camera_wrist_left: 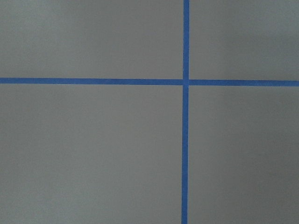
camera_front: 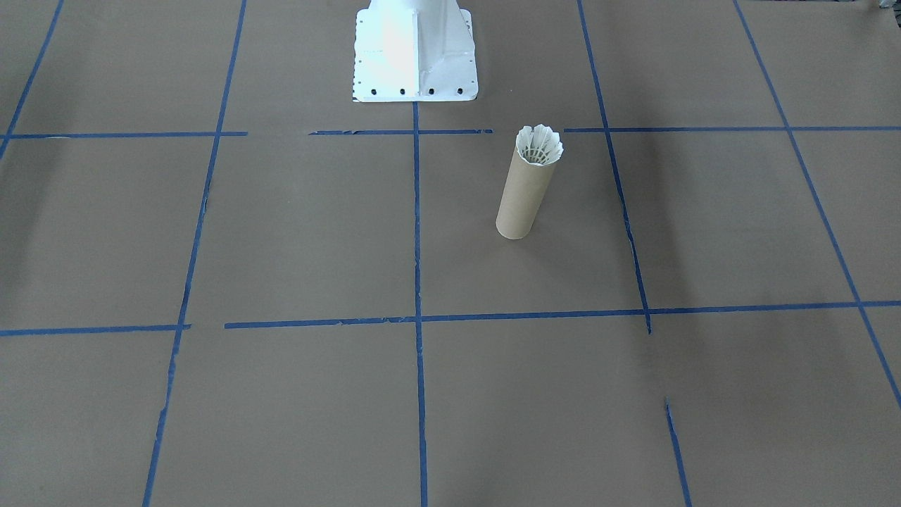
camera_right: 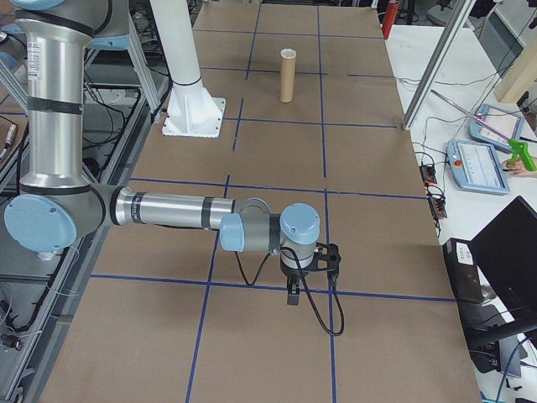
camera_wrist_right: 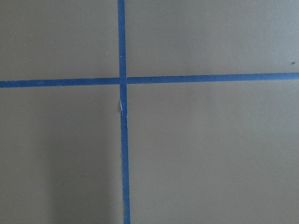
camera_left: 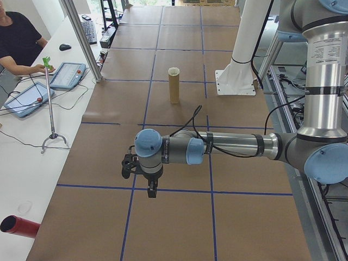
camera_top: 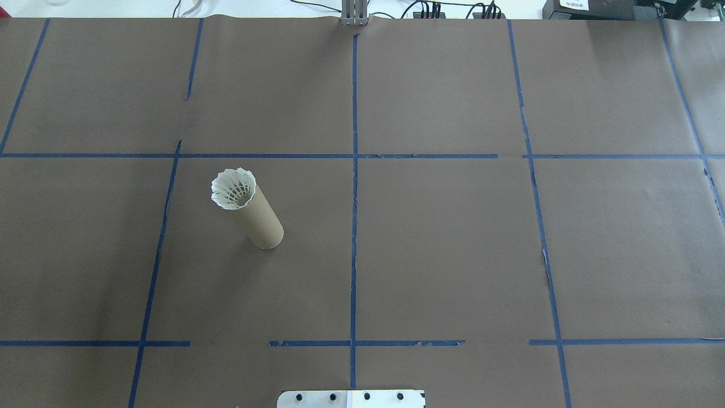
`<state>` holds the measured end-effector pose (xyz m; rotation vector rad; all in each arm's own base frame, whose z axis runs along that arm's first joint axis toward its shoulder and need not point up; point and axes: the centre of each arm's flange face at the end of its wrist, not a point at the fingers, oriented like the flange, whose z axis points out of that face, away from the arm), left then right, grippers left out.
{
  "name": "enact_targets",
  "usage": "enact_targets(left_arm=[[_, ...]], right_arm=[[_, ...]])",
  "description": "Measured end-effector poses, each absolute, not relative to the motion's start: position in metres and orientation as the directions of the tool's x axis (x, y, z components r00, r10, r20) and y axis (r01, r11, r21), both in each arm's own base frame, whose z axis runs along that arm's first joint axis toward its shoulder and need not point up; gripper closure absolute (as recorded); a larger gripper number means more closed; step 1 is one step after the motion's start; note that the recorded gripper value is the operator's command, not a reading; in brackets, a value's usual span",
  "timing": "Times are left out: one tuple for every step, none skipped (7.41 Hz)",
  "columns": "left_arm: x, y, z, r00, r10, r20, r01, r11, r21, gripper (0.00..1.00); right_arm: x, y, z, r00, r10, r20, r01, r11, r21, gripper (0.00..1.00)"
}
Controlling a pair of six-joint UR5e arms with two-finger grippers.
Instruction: Collect badminton balls into bucket
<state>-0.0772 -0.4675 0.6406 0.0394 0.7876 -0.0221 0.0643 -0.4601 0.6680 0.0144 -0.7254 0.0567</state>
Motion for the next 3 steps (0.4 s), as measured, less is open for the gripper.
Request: enact_targets(left_arm=[[-0.0774, -0.4691, 0.6392, 0.705, -0.003, -0.709, 0.035, 0.999, 0.03, 0.0], [-0.0775, -0.4704, 0.6382, 0.706, -0.002, -0.709, 0.035, 0.999, 0.032, 0.0], [-0.0775, -0.4716, 0.637, 0.706, 0.0, -0.709, 0.035, 0.999, 0.035, 0.0]], right_arm=[[0.0643, -0.46, 0.668, 0.747, 0.047, 0.663, -0.057, 0.998, -0.007, 0.0], [0.0643, -0.4601, 0.668, 0.747, 0.047, 0.663, -0.057, 0.998, -0.007, 0.0], [0.0643, -0.46, 0.6681, 0.747, 0.047, 0.663, -0.057, 0.998, -0.007, 0.0]])
